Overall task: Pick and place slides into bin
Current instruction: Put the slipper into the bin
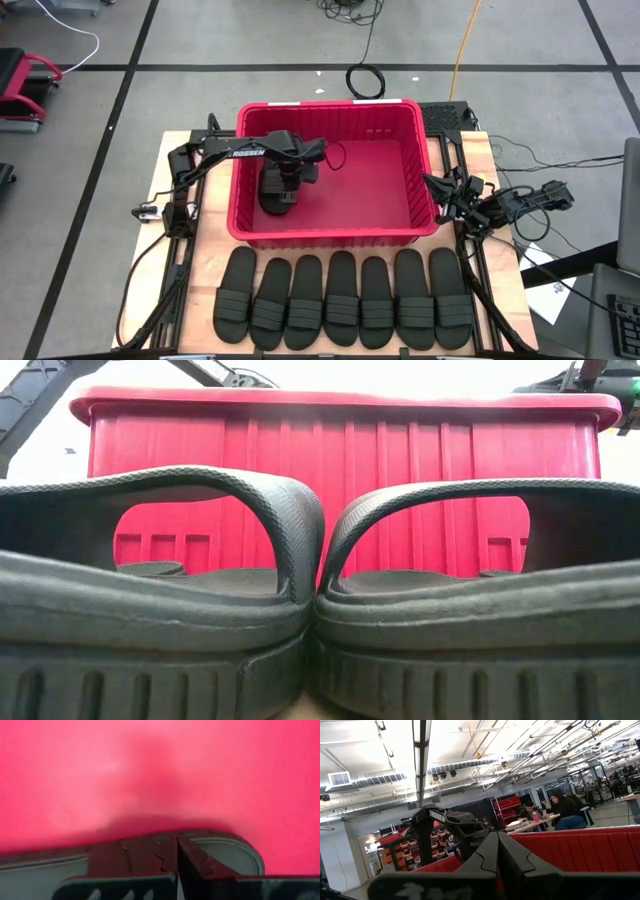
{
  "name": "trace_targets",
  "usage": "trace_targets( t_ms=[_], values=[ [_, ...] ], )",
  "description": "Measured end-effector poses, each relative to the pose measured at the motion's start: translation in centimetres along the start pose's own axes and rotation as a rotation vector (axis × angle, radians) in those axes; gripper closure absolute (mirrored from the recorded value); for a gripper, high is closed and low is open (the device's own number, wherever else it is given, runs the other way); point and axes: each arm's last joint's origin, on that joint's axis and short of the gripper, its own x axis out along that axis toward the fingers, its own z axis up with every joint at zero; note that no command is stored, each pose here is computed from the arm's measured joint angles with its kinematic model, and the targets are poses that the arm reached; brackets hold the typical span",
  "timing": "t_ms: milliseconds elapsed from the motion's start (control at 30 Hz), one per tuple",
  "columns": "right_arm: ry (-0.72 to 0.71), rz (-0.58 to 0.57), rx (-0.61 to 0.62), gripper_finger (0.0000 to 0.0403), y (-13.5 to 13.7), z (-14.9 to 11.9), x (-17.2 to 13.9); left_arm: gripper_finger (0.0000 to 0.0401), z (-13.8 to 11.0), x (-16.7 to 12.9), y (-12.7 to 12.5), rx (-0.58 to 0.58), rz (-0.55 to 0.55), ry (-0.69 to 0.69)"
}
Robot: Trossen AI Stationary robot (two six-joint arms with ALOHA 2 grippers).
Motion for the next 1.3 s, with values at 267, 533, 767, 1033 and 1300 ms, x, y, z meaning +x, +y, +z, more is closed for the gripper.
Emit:
trace_targets(
  t_ms=[267, 533, 767, 1033, 1300],
  values=[
    [0.0, 0.0, 0.004, 0.0403, 0.0, 0.0, 0.0, 0.0401, 0.8, -1.5, 2.5, -0.059, 0.106, -0.144],
    [0.0, 0.0, 0.015, 0.0403, 0.0, 0.0, 0.0, 0.0401, -1.0, -1.8, 5.8, -0.226, 0.113, -0.16],
    [0.003, -0.005, 0.012, 0.0403, 0.0, 0.0, 0.0, 0.0401, -1.0, -0.5, 6.7, -0.272, 0.051, -0.161],
    [-0.001, -0.006, 0.016, 0.0403, 0.0, 0.0, 0.0, 0.0401, -0.3, 2.8, 5.8, -0.264, 0.016, -0.042],
    [0.0, -0.006, 0.015, 0.0403, 0.0, 0.0, 0.0, 0.0401, -0.6, 2.1, 6.9, -0.336, 0.16, -0.002]
  ],
)
